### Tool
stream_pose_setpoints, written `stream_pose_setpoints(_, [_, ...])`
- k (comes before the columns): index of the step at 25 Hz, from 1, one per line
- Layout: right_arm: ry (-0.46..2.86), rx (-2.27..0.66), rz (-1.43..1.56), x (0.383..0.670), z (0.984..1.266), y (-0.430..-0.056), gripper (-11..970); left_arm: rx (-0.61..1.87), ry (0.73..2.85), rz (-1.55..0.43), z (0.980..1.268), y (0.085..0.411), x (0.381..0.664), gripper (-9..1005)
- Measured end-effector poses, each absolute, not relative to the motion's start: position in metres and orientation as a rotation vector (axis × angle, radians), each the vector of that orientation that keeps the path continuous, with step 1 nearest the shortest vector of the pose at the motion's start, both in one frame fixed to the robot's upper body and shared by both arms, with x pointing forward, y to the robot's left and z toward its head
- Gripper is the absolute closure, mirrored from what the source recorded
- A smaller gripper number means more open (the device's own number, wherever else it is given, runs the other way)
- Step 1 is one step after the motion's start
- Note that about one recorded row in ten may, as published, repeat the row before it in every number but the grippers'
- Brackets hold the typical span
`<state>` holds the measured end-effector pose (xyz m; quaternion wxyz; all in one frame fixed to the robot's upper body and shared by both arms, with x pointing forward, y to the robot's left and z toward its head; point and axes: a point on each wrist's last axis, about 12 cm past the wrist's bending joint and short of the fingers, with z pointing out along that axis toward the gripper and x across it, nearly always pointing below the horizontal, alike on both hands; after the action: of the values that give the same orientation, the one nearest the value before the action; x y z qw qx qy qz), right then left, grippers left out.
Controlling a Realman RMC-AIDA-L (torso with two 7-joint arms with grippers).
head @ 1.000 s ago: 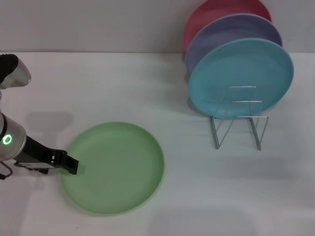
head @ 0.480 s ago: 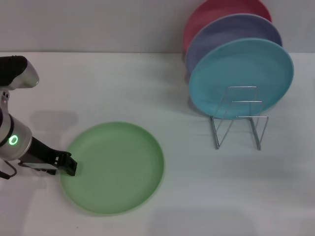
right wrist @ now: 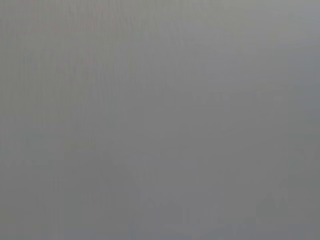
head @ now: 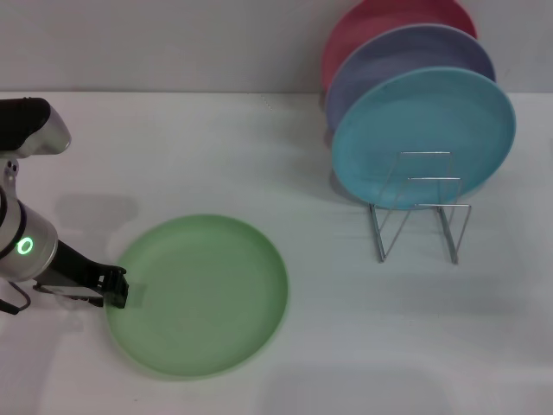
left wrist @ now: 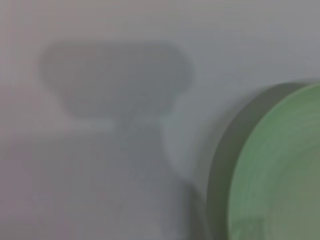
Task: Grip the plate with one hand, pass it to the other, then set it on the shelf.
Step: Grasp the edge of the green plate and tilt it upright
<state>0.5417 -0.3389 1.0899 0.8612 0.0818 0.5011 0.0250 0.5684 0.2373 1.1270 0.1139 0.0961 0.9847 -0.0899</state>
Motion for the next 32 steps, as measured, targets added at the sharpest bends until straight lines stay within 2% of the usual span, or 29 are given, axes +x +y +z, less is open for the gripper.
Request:
stream_pose_setpoints(5, [1.052, 0.173, 0.052, 0.5411, 1.0895, -0.3394, 335, 0.292, 2.888, -0.246, 1.1261, 0.2369, 0.5684, 742])
stream_pose_setpoints(10, [1.052, 0.173, 0.051, 0.5405, 1.0893, -0.3398, 335, 0.310, 2.888, -0.223, 1.1248, 0.2356, 0.5681, 741])
stream_pose_setpoints(16, [1.043, 0.173, 0.049, 0.5383, 1.0896, -0.3406, 334, 0.306, 2.885, -0.222, 1.1251, 0.2351, 0.5687, 848])
stream_pose_setpoints(32, [1.044, 0.177, 0.050, 0.5370, 1.0883, -0.3394, 335, 0.321, 2.861, -0.232, 1.1278, 0.2342, 0.5711, 927])
